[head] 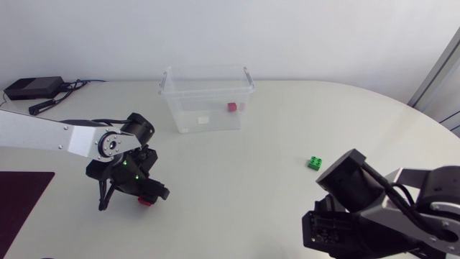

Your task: Place the duplo bricks in the container

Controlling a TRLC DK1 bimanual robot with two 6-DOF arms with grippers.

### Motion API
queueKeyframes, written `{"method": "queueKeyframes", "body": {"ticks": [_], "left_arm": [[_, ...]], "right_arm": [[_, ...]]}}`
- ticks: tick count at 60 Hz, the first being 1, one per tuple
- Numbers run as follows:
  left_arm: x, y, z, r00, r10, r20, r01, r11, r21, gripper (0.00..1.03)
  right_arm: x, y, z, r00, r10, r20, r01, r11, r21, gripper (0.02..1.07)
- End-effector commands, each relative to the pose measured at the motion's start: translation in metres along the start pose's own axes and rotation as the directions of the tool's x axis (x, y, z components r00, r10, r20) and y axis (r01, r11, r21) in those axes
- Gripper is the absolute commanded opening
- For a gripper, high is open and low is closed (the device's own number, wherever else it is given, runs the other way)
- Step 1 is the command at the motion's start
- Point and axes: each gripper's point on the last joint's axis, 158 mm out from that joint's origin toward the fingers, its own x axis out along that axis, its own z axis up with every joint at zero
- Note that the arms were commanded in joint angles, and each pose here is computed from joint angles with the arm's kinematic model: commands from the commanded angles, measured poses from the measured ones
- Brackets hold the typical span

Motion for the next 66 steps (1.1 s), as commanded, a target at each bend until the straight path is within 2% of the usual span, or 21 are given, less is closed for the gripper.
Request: {"method": "queueKeyframes", "body": {"ticks": [1,2,6,17,27,35,50,66], "left_arm": [[0.011,-0.003,-0.012,0.998,-0.043,-0.035,0.042,0.998,-0.037,0.23],[0.011,-0.002,-0.011,0.998,-0.052,-0.029,0.050,0.998,-0.048,0.18],[0.008,0.000,-0.010,0.999,-0.054,-0.008,0.054,0.997,-0.050,0.14],[-0.015,-0.002,0.003,0.996,-0.051,0.077,0.054,0.998,-0.027,0.13],[-0.056,-0.004,0.032,0.971,-0.065,0.229,0.071,0.997,-0.016,0.13],[-0.077,-0.005,0.046,0.951,-0.072,0.302,0.078,0.997,-0.008,0.13],[-0.128,-0.010,0.075,0.884,-0.094,0.459,0.104,0.995,0.002,0.13],[-0.178,-0.012,0.113,0.764,-0.109,0.636,0.132,0.991,0.013,0.13]], "right_arm": [[0.008,-0.003,-0.010,1.000,0.005,-0.025,-0.004,0.999,0.035,1.02],[0.008,-0.007,-0.011,1.000,-0.001,-0.022,0.002,0.999,0.046,1.02],[0.006,-0.024,-0.012,0.999,-0.035,-0.007,0.036,0.995,0.089,1.02],[0.004,-0.071,-0.022,0.996,-0.093,-0.011,0.093,0.970,0.224,1.02],[0.009,-0.102,-0.029,0.991,-0.135,-0.009,0.132,0.953,0.272,1.02],[0.009,-0.124,-0.030,0.987,-0.159,-0.008,0.154,0.940,0.305,1.02],[0.013,-0.162,-0.030,0.987,-0.158,0.009,0.143,0.916,0.374,1.02],[0.017,-0.195,-0.037,0.989,-0.147,0.021,0.127,0.914,0.386,1.02]]}}
